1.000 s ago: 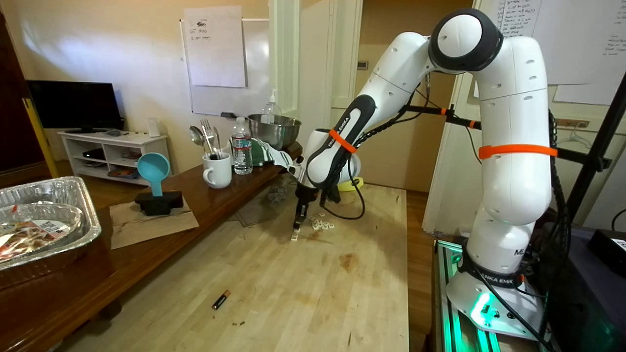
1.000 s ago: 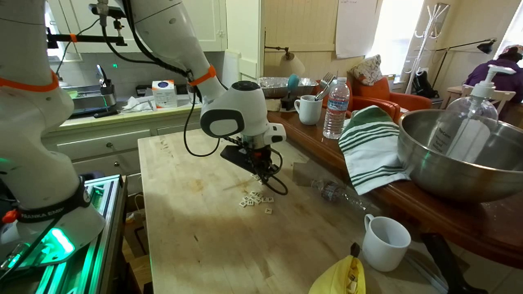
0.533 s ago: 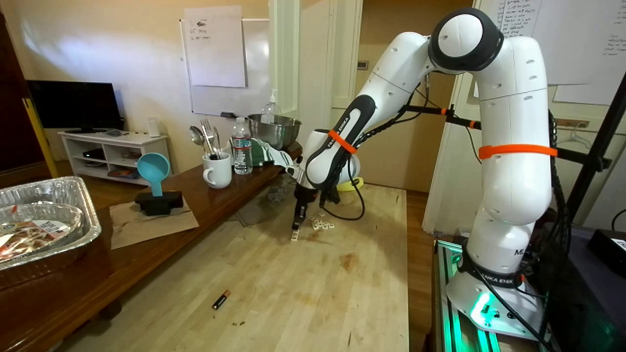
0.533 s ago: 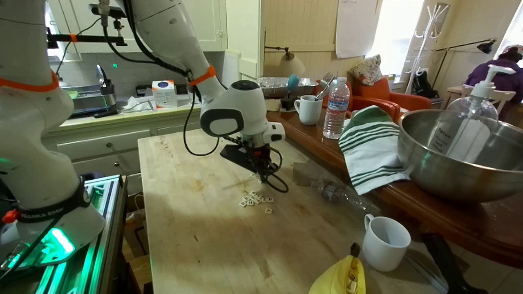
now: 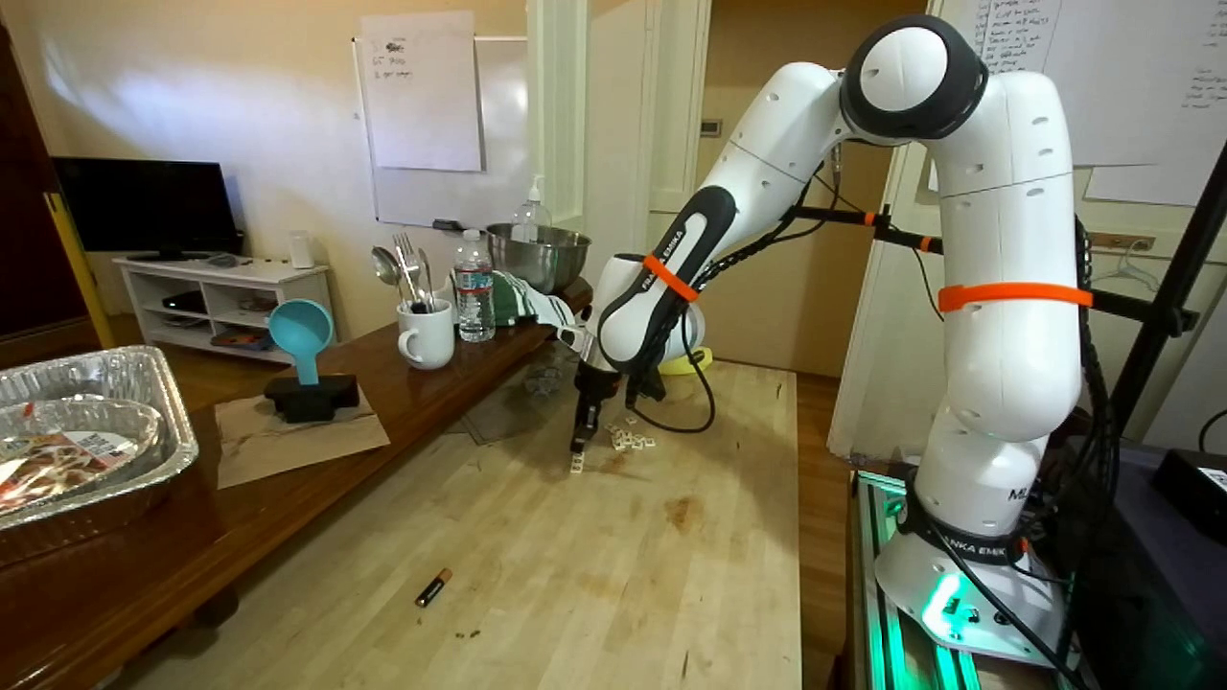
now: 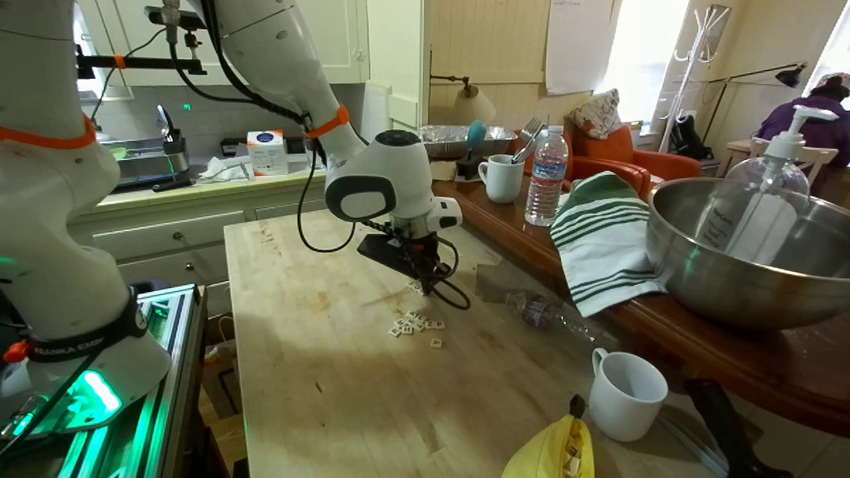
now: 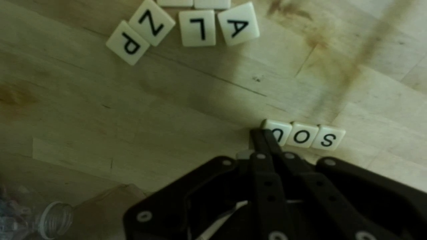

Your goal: Use four letter tiles to form a word

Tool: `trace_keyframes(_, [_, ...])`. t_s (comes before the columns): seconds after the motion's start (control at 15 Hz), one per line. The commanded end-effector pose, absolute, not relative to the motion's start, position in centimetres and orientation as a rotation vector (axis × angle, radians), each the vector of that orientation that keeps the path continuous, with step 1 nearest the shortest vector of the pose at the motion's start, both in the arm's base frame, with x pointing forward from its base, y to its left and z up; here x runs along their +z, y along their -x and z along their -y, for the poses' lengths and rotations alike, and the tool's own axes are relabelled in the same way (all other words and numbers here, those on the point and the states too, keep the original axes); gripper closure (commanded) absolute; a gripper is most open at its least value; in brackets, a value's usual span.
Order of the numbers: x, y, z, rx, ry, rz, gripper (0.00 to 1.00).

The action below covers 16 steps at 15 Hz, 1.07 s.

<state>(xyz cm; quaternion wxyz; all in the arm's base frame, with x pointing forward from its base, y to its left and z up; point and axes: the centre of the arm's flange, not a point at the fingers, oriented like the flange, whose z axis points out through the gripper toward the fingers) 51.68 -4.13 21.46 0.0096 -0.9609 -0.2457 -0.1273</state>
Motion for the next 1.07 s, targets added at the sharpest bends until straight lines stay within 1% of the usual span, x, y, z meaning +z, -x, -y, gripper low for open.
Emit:
trace_keyframes(0.0, [20.6,-51.2,4.1,-0.39,2.992,0.796,1.0])
trace_keyframes(0.6, [23.8,-50.8,4.8,-0.442,3.005,0.816,1.0])
trace_keyframes(1.0, [24.1,-50.6,8.1,-0.443,3.084,0.654,1.0])
